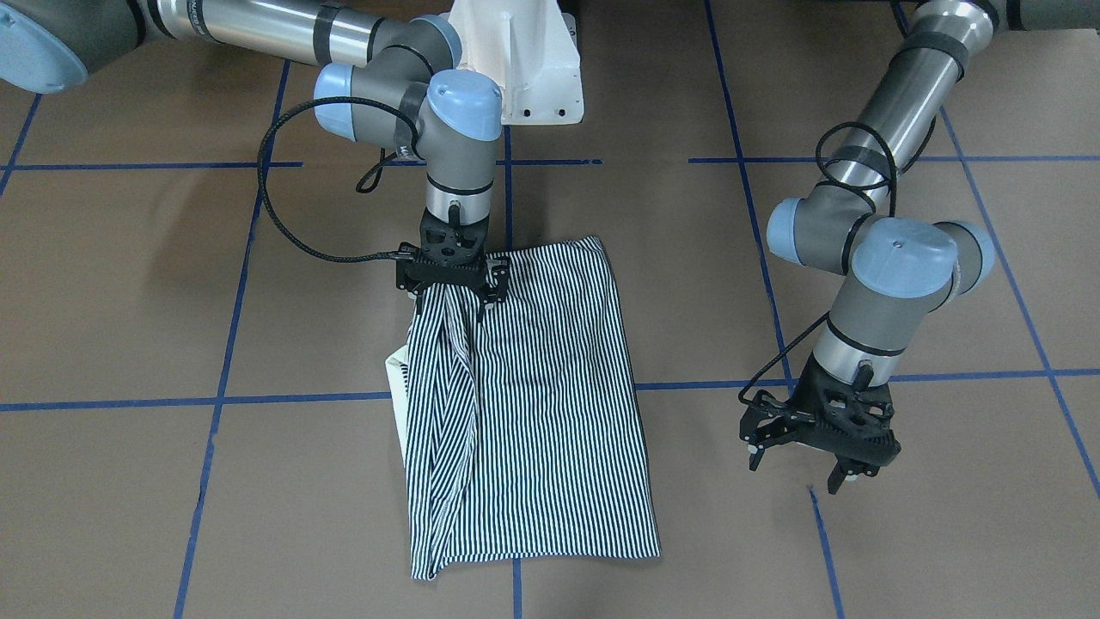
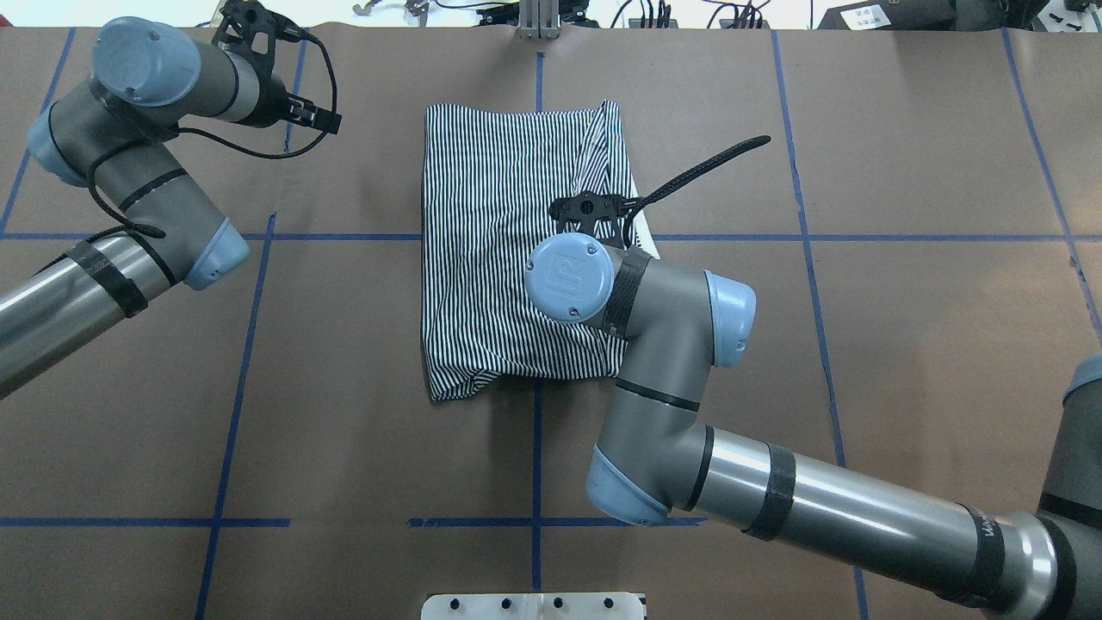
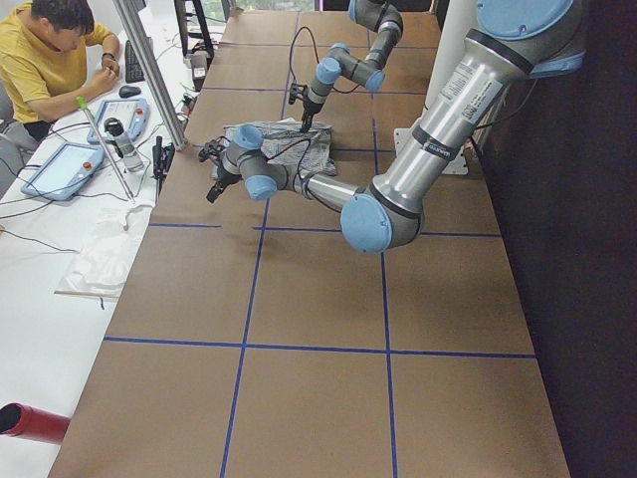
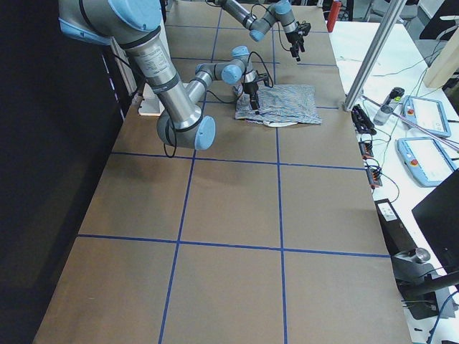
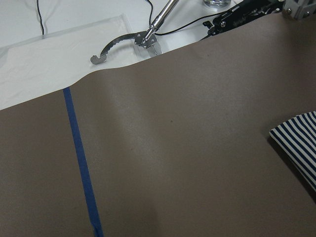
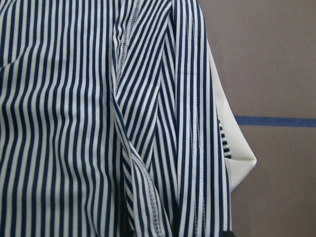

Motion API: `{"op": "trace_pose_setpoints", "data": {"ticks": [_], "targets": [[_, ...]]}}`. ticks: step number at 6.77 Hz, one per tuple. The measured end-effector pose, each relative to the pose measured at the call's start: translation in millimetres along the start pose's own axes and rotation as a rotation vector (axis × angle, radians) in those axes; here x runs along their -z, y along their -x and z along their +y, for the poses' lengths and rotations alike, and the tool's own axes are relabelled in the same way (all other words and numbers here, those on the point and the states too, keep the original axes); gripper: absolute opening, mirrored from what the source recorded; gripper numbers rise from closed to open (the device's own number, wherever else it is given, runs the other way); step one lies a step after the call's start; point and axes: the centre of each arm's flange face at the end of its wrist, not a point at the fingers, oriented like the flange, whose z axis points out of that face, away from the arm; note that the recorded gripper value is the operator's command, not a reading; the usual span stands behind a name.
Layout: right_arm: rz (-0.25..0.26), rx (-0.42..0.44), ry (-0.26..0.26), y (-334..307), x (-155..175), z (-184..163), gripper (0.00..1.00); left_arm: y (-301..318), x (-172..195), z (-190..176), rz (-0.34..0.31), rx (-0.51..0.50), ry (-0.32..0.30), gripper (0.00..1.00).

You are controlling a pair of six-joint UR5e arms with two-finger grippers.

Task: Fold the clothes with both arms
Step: 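Release the shirt and move both grippers to its sides nearest the robot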

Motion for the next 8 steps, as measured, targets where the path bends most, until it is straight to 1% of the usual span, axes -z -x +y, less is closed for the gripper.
{"op": "trace_pose_setpoints", "data": {"ticks": [1, 2, 3, 4, 5, 7, 8], "targets": [[0.007, 0.023, 0.009, 4, 0, 8, 0.56, 0, 0, 0, 0.000, -0.001, 0.000, 1.00], [0.006, 0.035, 0.015, 8, 1, 14, 0.46, 0, 0, 0, 0.000, -0.001, 0.000, 1.00], [0.003, 0.041, 0.017, 11, 3, 18, 0.27, 0, 0, 0, 0.000, 0.000, 0.000, 1.00], [0.006, 0.052, 0.020, 11, 2, 20, 0.03, 0, 0, 0, 0.000, 0.000, 0.000, 1.00], [0.013, 0.069, 0.022, 9, 0, 21, 0.00, 0, 0, 0, 0.000, 0.000, 0.000, 1.00], [0.022, 0.089, 0.022, 7, -1, 22, 0.00, 0, 0, 0, 0.000, 0.000, 0.000, 1.00], [0.023, 0.101, 0.021, 2, 5, 21, 0.00, 0, 0, 0, 0.000, 0.000, 0.000, 1.00]]}}
